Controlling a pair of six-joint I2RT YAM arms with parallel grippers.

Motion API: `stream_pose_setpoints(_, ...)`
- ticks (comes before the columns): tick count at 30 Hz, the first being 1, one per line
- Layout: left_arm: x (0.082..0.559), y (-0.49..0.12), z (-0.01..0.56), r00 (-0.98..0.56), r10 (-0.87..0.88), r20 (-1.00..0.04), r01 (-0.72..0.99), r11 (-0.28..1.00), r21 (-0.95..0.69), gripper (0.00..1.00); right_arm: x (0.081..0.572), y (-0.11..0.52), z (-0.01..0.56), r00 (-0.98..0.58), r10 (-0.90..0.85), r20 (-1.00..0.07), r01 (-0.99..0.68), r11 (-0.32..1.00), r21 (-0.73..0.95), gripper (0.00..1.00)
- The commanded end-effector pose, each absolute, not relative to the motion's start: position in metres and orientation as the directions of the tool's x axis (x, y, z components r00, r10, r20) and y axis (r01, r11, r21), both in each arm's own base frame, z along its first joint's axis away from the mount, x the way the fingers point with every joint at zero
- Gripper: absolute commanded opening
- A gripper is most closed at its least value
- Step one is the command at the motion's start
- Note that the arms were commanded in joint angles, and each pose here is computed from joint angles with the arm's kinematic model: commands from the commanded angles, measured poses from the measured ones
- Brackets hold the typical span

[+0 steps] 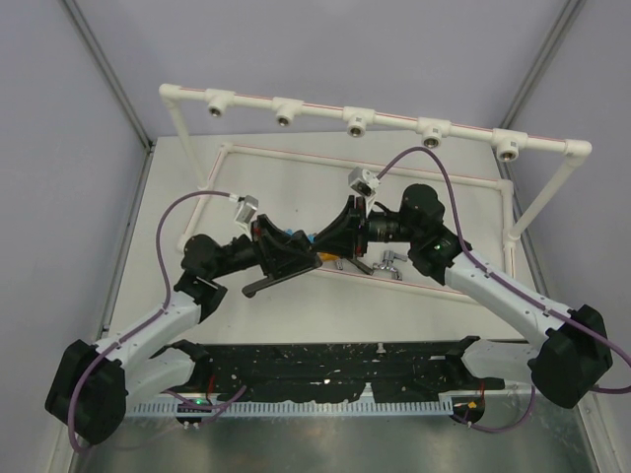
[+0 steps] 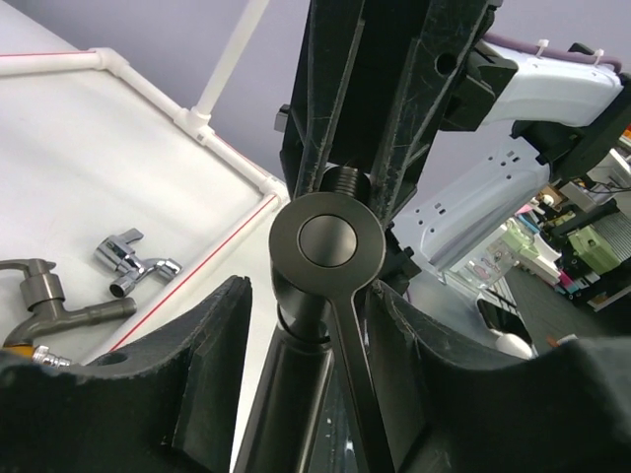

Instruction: Install the water faucets

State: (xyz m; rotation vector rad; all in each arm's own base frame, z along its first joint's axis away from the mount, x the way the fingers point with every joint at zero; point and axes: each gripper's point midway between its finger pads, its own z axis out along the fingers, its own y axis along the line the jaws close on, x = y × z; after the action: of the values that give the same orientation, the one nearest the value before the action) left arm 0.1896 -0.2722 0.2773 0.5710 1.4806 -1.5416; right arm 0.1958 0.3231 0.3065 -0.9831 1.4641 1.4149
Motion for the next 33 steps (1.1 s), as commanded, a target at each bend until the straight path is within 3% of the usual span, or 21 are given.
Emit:
stream_pose_setpoints(1,0.182,-0.275,0.315,-0.408,-0.337,-0.848,0.894,0.041,-0.447,0.49,0.189,0.329,0.352,-0.212,0.118,-0.97,-0.977,-0.011,0.212,0.05)
stream_pose_setpoints(6,0.178,-0.278,0.315,-0.419,-0.331,-0.846,0.893,0.016,-0.449,0.39,0.188,0.33,0.354,-0.217,0.129,-0.968,-0.976,-0.023,0.216,0.05)
stream_pose_setpoints(10,0.176,-0.278,0.314,-0.415,-0.331,-0.848,0.897,0.009,-0.442,0.21,0.187,0.331,0.355,-0.221,0.129,-0.967,-0.975,-0.027,0.219,0.05)
stream_pose_setpoints(11,0.175,-0.277,0.315,-0.415,-0.333,-0.847,0.897,0.007,-0.442,0.21,0.187,0.332,0.354,-0.222,0.128,-0.967,-0.975,-0.028,0.22,0.05)
stream_pose_setpoints(17,0.174,-0.277,0.321,-0.419,-0.351,-0.838,0.896,-0.006,-0.445,0.34,0.184,0.336,0.351,-0.23,0.122,-0.966,-0.973,-0.038,0.227,0.05)
stream_pose_setpoints(27,0.173,-0.278,0.321,-0.421,-0.346,-0.838,0.896,-0.016,-0.444,0.4,0.18,0.344,0.35,-0.238,0.115,-0.964,-0.971,-0.059,0.233,0.05)
stream_pose_setpoints(31,0.172,-0.277,0.323,-0.41,-0.356,-0.84,0.901,-0.018,-0.433,0.22,0.179,0.346,0.347,-0.244,0.108,-0.964,-0.969,-0.061,0.238,0.05)
stream_pose_setpoints(33,0.172,-0.276,0.323,-0.406,-0.363,-0.839,0.902,-0.013,-0.431,0.05,0.182,0.345,0.342,-0.246,0.093,-0.965,-0.969,-0.047,0.242,0.05)
